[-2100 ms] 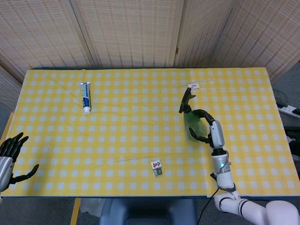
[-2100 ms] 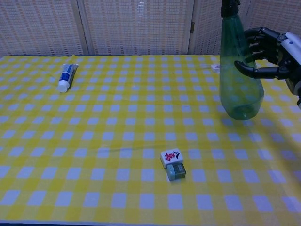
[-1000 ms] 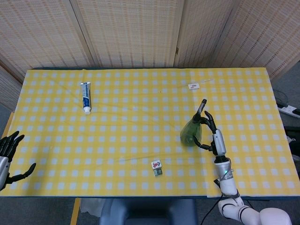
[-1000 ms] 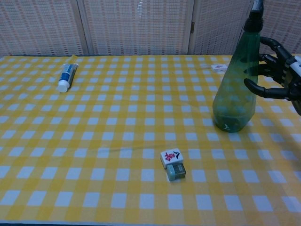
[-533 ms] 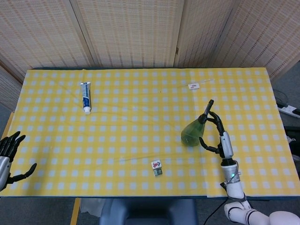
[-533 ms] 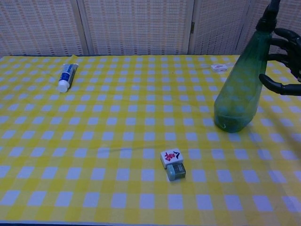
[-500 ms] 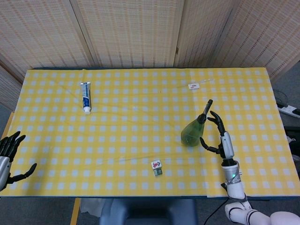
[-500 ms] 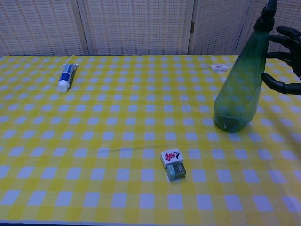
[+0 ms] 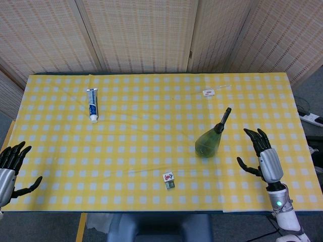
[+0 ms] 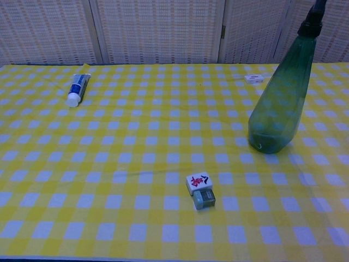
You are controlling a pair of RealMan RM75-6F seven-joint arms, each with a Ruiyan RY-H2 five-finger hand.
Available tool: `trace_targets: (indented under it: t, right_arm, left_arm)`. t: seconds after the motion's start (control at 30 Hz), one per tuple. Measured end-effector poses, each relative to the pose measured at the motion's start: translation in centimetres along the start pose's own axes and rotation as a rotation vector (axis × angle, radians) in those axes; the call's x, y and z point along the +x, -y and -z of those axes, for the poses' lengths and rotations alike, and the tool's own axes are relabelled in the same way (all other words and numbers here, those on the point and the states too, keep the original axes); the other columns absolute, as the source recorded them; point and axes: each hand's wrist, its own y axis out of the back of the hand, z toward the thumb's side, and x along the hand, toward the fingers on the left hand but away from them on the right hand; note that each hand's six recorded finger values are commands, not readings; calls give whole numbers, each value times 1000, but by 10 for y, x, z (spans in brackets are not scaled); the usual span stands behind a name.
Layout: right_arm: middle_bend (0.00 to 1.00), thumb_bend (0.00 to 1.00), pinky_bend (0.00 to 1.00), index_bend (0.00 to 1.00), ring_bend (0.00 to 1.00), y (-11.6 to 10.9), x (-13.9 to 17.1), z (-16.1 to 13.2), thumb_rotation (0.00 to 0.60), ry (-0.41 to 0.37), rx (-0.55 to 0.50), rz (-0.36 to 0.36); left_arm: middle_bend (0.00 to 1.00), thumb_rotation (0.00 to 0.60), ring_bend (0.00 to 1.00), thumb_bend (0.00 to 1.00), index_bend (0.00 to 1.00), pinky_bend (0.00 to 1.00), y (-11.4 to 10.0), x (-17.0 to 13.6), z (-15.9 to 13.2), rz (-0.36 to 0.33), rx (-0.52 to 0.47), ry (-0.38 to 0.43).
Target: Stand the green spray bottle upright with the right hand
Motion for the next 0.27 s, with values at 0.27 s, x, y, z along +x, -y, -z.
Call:
trace_targets:
  t: [0.27]
  right_arm:
    - [86, 364, 0, 0, 57, -33, 39, 3, 600, 157, 475, -131]
  left_arm:
    - [28, 395, 0, 350, 0, 0, 10, -1, -4, 33, 50, -16]
